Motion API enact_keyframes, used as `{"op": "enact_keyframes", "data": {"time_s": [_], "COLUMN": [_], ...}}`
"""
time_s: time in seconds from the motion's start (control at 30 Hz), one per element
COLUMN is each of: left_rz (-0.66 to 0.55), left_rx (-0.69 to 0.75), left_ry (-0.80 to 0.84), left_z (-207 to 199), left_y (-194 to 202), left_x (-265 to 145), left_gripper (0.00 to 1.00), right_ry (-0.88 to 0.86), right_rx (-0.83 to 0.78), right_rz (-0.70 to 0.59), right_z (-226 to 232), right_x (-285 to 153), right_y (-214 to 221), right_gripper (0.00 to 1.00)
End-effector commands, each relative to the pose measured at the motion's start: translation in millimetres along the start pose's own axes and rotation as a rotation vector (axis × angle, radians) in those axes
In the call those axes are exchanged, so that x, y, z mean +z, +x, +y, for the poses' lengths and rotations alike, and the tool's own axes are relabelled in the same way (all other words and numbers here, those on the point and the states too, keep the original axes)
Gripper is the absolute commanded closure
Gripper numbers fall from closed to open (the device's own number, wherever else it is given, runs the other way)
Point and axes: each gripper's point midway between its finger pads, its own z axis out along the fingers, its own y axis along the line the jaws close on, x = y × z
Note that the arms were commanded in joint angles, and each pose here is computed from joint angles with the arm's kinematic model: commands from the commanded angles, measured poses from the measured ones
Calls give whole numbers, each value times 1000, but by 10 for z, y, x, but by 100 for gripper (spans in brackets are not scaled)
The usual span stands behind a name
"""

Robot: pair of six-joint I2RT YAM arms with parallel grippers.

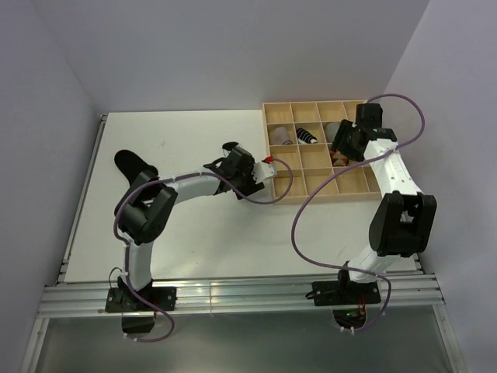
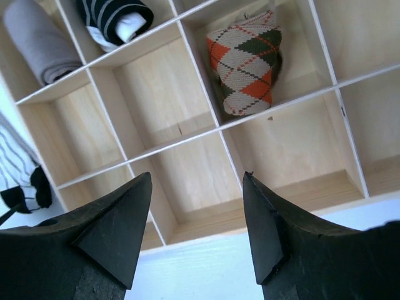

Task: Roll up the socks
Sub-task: Adjust the sock at the center of the board.

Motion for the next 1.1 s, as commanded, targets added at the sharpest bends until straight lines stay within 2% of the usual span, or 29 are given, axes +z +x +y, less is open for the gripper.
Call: {"op": "enact_keyframes", "data": {"time_s": [0.0,0.27,0.5,0.67,0.83,0.9,1.07], "left_rz": [-45,8,67,106,132,143,145], "left_rx": [46,45,19,-49,-156,-197,-187], "left_ry": [-87,-86,-1,171,322,332,297], "left_z": [271,271,101,-121,-157,-110,-33], "left_y": [-201,-119,42,113,228,306,399], "left_x": [84,320,369,342,292,281,205], "left_gripper": [36,39,44,52,63,63,62], "right_ry": [-50,-57,-58,-59,-62,-67,-68], "right_rx": [2,-11,-33,-53,-71,-78,-84], "right_rz": [-118,-114,-111,-99,-91,-95,-94], "right_z": [114,114,145,191,250,278,289], "right_x": [-313,-371,-392,-386,-384,-398,-397], "right_y": [-219,-119,-79,-50,2,3,25], "right_gripper": [33,34,34,36,36,36,37]}}
